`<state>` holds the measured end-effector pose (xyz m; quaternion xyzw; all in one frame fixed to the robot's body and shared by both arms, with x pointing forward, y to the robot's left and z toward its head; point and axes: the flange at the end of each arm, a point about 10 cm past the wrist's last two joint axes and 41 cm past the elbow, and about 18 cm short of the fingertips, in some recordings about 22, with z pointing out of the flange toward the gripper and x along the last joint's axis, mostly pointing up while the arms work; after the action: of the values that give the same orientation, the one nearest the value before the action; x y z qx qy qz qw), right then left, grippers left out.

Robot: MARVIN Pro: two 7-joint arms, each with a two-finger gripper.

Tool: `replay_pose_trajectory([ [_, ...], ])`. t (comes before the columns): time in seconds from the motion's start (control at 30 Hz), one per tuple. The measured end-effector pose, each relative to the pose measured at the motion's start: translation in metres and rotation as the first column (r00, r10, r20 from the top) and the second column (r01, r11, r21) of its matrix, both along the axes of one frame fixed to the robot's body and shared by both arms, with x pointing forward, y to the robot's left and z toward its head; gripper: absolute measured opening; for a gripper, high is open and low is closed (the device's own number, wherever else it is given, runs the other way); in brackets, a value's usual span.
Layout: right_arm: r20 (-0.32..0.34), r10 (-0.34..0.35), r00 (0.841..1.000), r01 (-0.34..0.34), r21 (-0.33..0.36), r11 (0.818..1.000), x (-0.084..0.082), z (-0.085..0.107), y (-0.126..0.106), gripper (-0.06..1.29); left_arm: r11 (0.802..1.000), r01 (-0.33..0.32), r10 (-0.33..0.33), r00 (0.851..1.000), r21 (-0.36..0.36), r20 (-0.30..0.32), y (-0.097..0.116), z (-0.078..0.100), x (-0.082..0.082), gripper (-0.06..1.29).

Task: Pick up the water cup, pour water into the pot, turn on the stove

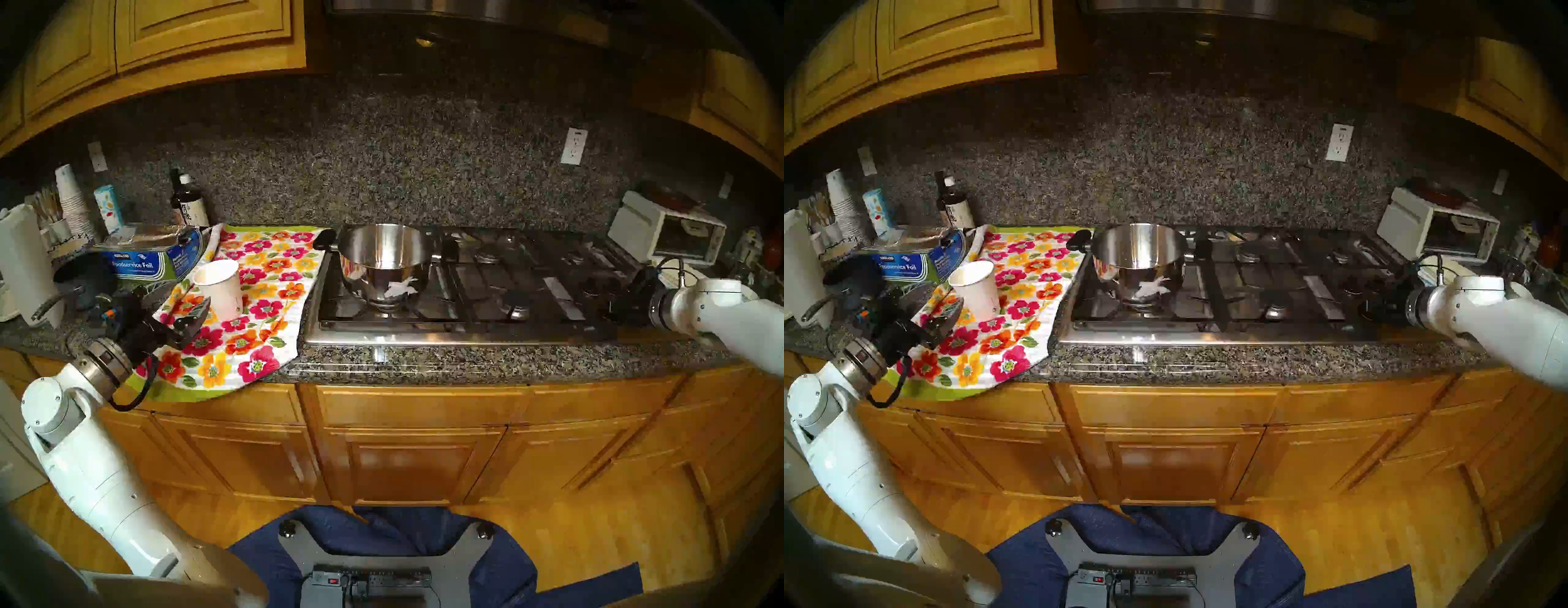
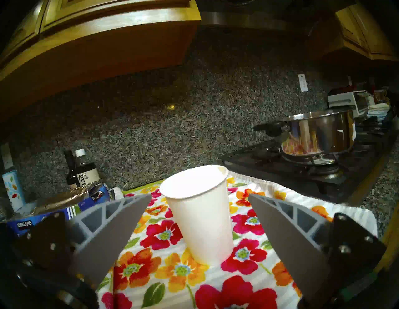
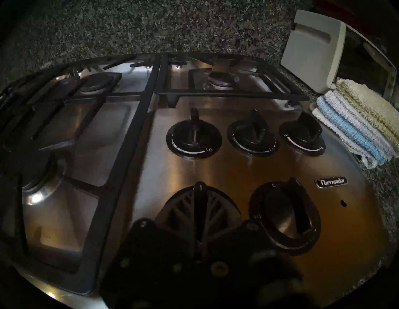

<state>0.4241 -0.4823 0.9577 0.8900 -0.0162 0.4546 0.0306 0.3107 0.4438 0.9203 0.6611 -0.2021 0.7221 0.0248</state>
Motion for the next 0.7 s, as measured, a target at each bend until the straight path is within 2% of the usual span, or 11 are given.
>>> replay_pose_trajectory([
  [0.4, 0.011, 0.004, 1.0, -0.004, 0.0, 1.0, 0.0063, -0.0053, -0.0013, -0.04, 1.0, 0.0, 0.0, 1.0, 0.0, 0.0, 0.0, 0.0, 0.0, 1.21],
  [0.7, 0.014, 0.048, 0.999, -0.048, -0.027, 0.998, -0.0001, -0.0049, -0.0048, -0.04, 1.0, 0.0, 0.0, 1.0, 0.0, 0.0, 0.0, 0.0, 0.0, 1.21],
])
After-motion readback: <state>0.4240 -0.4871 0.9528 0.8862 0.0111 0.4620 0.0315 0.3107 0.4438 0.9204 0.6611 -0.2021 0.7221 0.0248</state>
